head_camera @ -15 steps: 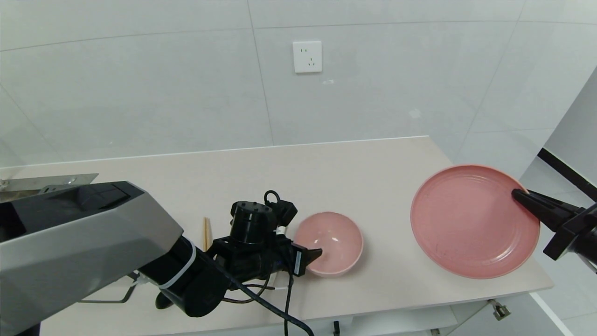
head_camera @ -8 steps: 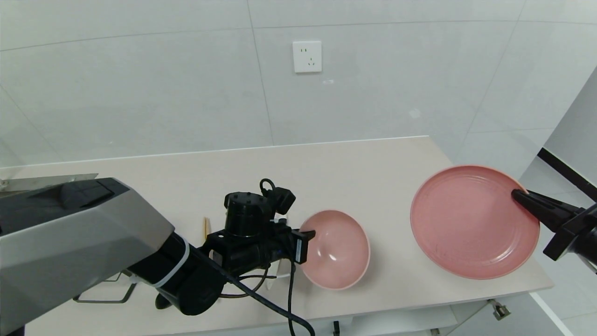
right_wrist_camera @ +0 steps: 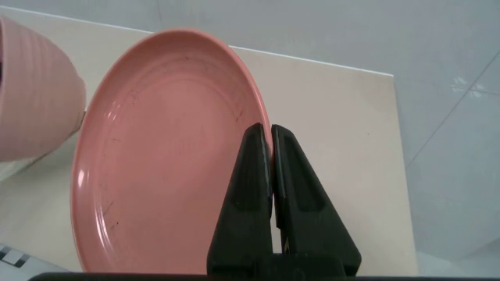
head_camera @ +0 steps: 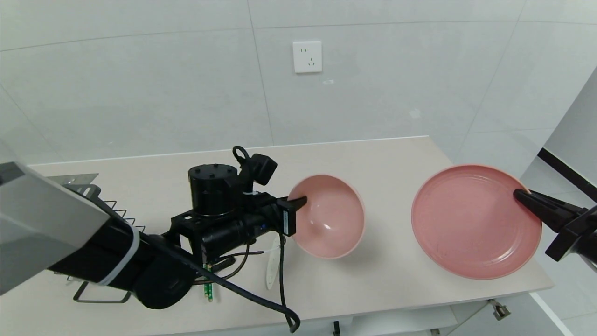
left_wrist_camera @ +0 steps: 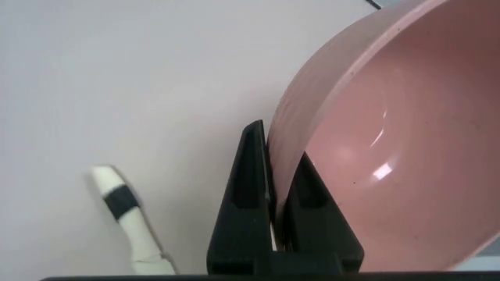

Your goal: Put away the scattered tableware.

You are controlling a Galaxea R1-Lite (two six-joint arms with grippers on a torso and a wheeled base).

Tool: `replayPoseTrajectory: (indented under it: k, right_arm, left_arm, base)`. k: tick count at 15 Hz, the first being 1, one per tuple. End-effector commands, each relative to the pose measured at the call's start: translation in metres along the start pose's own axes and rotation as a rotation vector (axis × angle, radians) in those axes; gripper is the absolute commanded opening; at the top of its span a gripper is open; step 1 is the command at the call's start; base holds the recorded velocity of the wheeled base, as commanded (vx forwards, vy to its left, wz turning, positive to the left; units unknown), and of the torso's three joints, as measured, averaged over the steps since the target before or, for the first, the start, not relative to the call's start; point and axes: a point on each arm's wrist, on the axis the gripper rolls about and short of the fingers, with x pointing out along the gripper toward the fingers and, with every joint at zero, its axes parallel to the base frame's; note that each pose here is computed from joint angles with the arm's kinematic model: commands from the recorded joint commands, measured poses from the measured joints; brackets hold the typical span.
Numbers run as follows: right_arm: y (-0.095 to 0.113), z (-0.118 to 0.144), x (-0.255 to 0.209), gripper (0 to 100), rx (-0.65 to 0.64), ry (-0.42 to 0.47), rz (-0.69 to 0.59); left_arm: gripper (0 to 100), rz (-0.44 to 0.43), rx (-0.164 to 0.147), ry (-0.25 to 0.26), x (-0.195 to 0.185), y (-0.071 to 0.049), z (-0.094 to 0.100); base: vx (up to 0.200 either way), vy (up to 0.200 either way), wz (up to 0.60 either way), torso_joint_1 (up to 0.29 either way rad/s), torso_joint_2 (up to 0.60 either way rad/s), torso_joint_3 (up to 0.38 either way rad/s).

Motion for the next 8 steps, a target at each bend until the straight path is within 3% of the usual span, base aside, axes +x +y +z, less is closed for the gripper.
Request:
replayPoseTrajectory:
  k: [1,5,8]
  right_arm:
    - [0.000,0.001,-0.001,0,-0.001,-0.005,0.000]
    - [0.001,0.001,-0.002,0,0.000,-0.004,0.002]
    - [0.001,0.003,-0.003,0,-0.002,-0.014,0.001]
  left_arm:
    - [0,0.022,0.043,-0.084,-0.026,0.000,0.026]
    - [0,0.024,0.089,-0.148,-0.065,-0.010,0.044]
    - [0,0.088,0.087,-0.154,-0.086,-0.012,0.041]
  base:
    - [0.000,0.000,0.00,0.000,0.00,0.000]
    - [0.000,0.000,0.00,0.000,0.00,0.000]
    - [0.000,0.000,0.00,0.000,0.00,0.000]
